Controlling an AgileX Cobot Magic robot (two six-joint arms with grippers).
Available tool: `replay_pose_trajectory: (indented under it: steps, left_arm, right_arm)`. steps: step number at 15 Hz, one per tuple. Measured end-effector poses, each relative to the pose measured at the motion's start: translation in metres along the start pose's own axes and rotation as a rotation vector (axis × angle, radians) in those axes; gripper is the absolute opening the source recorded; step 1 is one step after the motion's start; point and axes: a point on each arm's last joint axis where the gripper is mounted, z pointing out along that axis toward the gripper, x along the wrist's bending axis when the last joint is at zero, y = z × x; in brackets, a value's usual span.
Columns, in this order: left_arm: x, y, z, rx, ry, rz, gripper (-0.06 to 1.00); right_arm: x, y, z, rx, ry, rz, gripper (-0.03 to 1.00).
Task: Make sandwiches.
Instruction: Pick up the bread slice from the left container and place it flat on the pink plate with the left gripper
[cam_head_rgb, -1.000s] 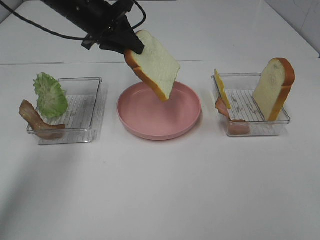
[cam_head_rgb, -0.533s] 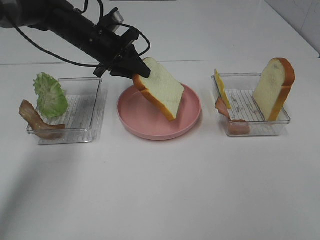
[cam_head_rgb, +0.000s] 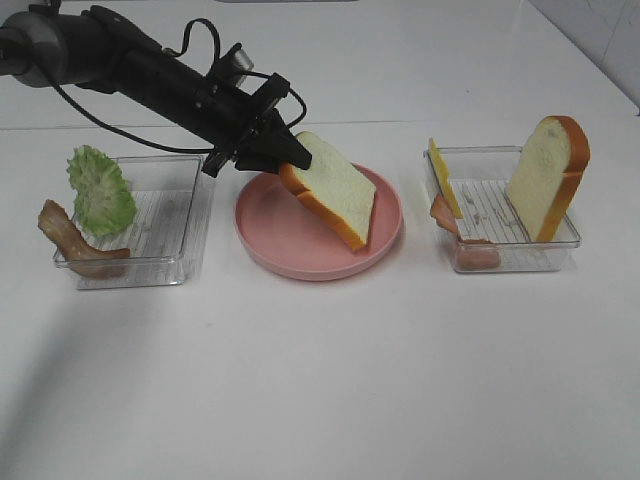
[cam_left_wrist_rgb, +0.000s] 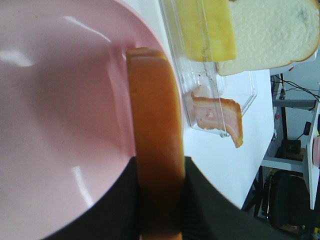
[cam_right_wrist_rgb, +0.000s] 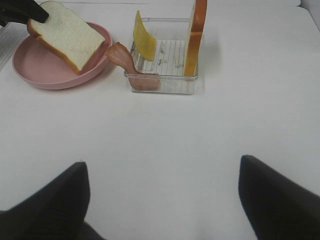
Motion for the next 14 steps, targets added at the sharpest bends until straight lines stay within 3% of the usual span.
replay_pose_trajectory:
  steps: [9, 10, 13, 14]
  left_arm:
    - [-0.003, -0.002, 0.015, -0.009, 0.006, 0.002, 0.21]
    - [-0.003, -0.002, 0.015, -0.009, 0.006, 0.002, 0.24]
    - [-0.003, -0.002, 0.015, -0.008, 0.002, 0.001, 0.61]
    - [-0.003, -0.002, 0.015, -0.008, 0.002, 0.000, 0.67]
  right_arm:
    - [0.000, 0.000, 0.000, 0.000, 0.000, 0.000, 0.78]
    - [0.000, 0.000, 0.000, 0.000, 0.000, 0.000, 0.78]
    - [0.000, 0.000, 0.000, 0.000, 0.000, 0.000, 0.78]
    - [0.000, 0.000, 0.000, 0.000, 0.000, 0.000, 0.78]
